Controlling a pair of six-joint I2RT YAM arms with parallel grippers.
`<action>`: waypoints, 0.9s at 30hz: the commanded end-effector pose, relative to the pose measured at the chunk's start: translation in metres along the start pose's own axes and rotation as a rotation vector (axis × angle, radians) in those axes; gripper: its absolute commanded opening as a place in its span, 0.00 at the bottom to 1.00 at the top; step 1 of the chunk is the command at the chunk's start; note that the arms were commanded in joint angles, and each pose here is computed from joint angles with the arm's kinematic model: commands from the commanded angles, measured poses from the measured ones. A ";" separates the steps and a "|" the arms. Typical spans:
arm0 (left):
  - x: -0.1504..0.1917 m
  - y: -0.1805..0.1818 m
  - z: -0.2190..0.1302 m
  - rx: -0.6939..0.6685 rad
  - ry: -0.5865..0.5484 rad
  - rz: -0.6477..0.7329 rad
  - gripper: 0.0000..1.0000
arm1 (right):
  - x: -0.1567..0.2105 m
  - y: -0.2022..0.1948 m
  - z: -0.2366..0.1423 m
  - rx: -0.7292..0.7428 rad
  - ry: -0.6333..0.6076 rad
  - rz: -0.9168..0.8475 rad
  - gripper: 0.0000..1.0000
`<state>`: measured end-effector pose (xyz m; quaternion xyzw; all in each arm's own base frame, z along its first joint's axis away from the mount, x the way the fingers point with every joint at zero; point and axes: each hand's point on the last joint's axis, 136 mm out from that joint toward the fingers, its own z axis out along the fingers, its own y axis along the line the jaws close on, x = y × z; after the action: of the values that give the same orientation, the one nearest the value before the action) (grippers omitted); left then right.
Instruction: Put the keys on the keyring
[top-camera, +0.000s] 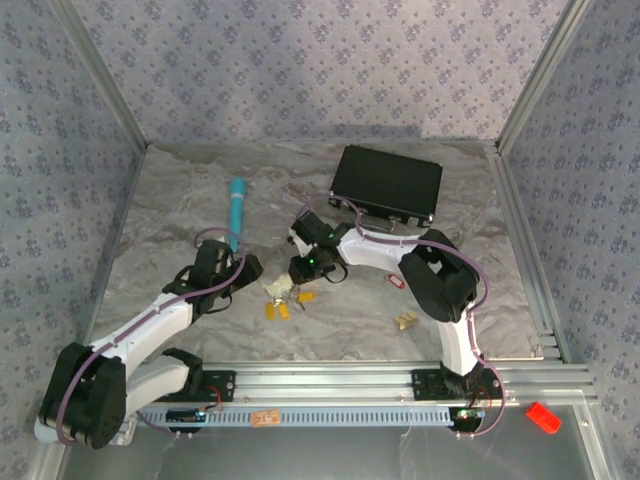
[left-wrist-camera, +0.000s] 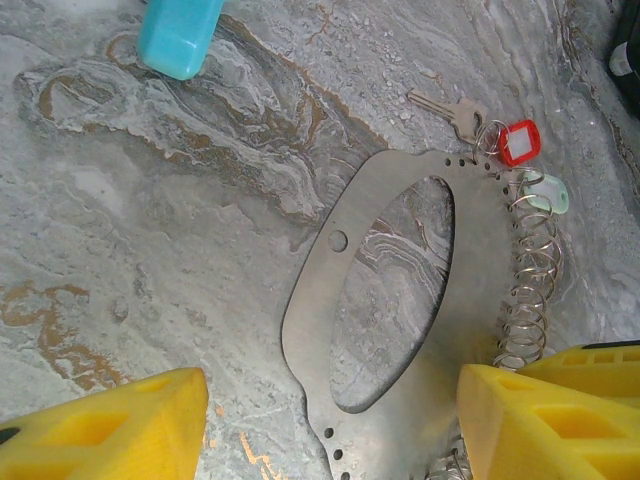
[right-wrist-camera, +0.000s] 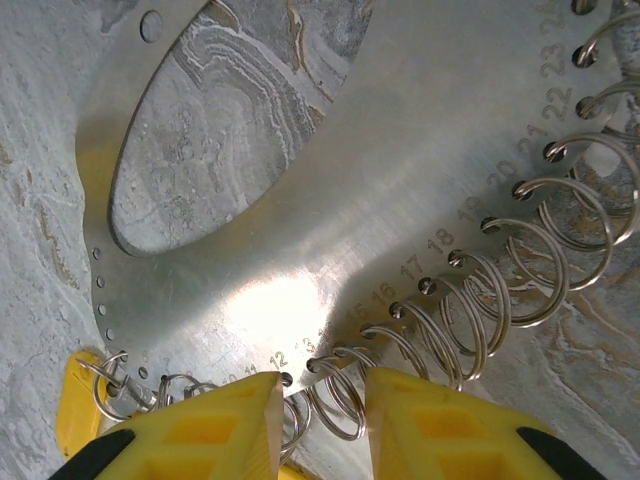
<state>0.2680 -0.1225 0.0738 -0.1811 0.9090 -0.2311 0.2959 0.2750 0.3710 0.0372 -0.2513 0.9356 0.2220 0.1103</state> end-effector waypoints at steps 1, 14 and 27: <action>0.002 -0.001 0.001 0.006 0.003 -0.006 0.66 | 0.005 -0.001 0.005 0.021 0.035 -0.013 0.30; 0.004 0.000 0.002 0.005 0.009 -0.005 0.66 | 0.003 0.015 0.002 -0.050 0.042 -0.011 0.26; 0.003 -0.001 0.001 0.007 0.005 -0.004 0.66 | 0.007 0.005 0.004 0.006 0.066 -0.020 0.20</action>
<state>0.2674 -0.1222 0.0718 -0.1813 0.9101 -0.2297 0.2935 0.2681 0.3740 0.0354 -0.2576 0.9357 0.2244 0.0876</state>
